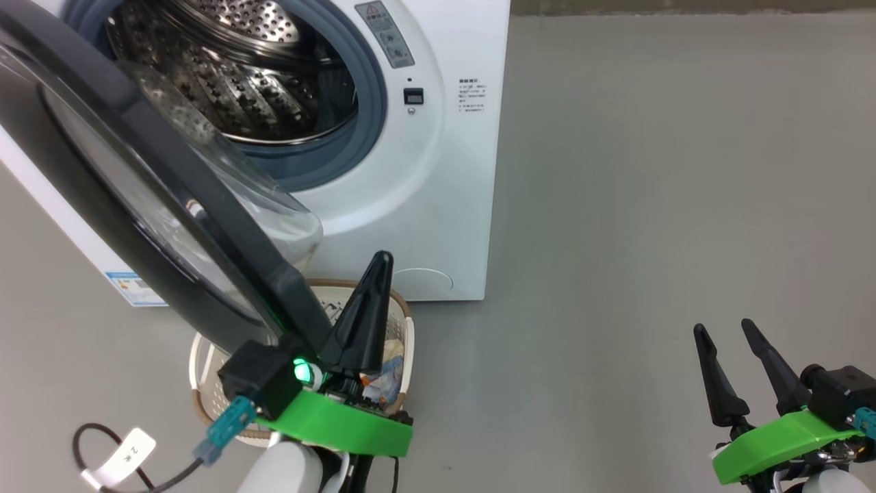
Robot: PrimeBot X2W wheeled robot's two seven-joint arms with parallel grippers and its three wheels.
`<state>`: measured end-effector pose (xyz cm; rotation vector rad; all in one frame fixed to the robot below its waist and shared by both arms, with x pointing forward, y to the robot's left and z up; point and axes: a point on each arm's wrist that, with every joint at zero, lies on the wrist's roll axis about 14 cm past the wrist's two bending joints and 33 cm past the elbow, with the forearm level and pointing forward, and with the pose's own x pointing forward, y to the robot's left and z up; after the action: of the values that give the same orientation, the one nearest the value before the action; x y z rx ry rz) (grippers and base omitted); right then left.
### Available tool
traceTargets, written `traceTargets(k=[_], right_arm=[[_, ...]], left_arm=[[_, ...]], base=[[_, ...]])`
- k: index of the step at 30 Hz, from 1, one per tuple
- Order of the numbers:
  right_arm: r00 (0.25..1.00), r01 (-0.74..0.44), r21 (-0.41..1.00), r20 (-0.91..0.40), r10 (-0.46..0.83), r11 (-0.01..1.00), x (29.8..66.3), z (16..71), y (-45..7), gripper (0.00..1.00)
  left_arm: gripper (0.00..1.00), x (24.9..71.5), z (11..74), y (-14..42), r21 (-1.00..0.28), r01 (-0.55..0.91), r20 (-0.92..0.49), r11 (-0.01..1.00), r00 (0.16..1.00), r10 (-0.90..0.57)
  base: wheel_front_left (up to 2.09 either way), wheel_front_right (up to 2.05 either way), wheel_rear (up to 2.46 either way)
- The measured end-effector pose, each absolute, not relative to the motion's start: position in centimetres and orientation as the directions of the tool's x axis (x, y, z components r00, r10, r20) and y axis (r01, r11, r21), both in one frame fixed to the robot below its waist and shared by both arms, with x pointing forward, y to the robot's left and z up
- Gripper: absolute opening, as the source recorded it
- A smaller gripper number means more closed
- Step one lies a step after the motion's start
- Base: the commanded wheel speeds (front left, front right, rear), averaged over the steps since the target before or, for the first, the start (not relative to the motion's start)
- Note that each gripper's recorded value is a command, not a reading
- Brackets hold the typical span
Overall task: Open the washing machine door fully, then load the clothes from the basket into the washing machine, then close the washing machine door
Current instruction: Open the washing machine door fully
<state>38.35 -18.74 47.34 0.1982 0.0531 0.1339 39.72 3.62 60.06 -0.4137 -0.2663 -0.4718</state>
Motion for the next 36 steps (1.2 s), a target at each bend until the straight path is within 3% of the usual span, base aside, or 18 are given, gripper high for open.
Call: traceTargets(k=[15, 36], right_arm=[[0.989, -0.126, 0.200, -0.047, 0.138, 0.972, 38.8, 47.0, -18.7, 1.00], [0.984, -0.174, 0.195, -0.009, 0.180, 0.965, 39.9, 48.3, -17.3, 1.00]], left_arm=[[0.00, 42.1, 53.5, 5.5, -0.379, 0.352, 0.133, 0.856, 0.936, -0.326], [0.00, 42.1, 52.6, 7.8, -0.408, 0.267, 0.098, 0.873, 0.964, -0.249]], base=[[0.00, 0.00, 0.00], [0.00, 0.00, 0.00]])
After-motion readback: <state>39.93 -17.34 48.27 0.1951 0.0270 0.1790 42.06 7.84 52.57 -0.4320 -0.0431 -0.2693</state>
